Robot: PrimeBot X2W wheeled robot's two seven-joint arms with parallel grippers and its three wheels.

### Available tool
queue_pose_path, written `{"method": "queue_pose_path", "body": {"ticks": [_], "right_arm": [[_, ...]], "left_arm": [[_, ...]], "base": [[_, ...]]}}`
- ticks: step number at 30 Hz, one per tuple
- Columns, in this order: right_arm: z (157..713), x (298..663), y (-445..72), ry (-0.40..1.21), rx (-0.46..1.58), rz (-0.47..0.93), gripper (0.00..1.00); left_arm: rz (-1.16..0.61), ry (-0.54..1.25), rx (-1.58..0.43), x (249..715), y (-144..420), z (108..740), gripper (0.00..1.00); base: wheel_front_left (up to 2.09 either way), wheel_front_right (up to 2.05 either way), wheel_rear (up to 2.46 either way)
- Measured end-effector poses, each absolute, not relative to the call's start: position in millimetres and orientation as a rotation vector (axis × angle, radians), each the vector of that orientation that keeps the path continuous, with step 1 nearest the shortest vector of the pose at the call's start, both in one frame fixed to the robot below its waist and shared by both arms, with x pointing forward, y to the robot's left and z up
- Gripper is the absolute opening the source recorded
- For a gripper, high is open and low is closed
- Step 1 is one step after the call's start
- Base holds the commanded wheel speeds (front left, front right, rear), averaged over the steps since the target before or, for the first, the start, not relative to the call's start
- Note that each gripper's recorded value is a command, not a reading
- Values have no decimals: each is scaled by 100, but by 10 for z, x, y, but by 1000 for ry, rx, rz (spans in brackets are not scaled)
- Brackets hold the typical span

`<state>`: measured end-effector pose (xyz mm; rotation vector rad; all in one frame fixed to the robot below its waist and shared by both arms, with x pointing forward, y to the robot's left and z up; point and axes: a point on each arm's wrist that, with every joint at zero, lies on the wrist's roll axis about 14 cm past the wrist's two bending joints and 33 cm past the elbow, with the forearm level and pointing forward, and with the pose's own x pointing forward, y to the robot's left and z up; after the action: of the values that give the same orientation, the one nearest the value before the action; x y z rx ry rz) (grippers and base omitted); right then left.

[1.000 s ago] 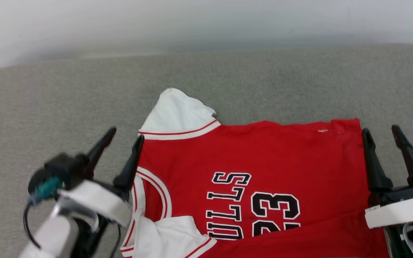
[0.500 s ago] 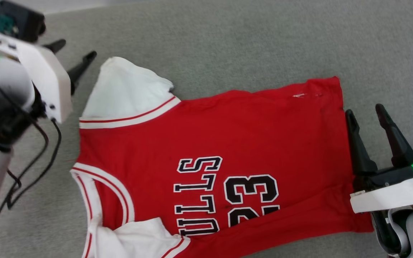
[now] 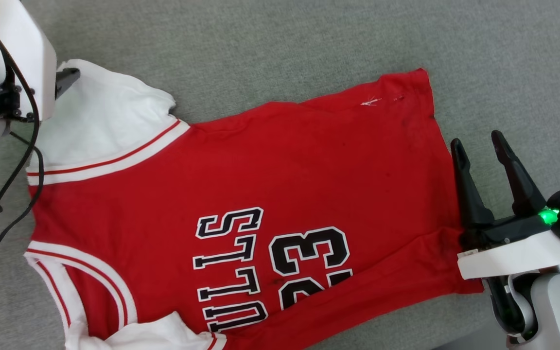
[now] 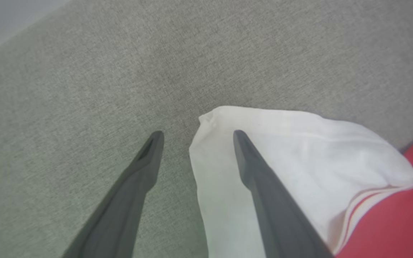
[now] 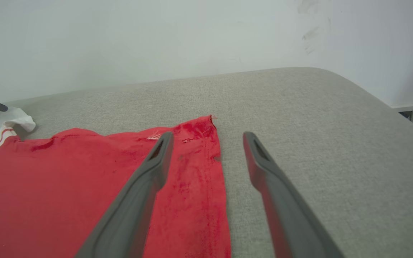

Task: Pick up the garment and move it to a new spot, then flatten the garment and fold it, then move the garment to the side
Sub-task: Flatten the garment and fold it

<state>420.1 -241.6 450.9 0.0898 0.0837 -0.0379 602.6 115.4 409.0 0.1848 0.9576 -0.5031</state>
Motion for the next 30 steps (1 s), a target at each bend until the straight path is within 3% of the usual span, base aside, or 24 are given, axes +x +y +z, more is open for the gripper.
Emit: {"method": "queue_pose_path", "body": {"ticks": [11, 12, 13, 30], "right_arm": [[4304, 4170, -2465, 138, 79, -58, 100], [4300, 4173, -2467, 139, 78, -58, 100], [4298, 4178, -2467, 139, 77, -57, 100], [4613, 4264, -2598, 148, -22, -17, 100]], "left_arm": [[-482, 1074, 231, 6016, 1273, 3647, 98], [-483, 1080, 231, 6005, 1278, 3643, 38], [-483, 1081, 231, 6000, 1280, 3646, 0], [-521, 754, 118, 5865, 1187, 4351, 0]], "base": [[0, 0, 0], [0, 0, 0], [0, 0, 0], [0, 0, 0]]}}
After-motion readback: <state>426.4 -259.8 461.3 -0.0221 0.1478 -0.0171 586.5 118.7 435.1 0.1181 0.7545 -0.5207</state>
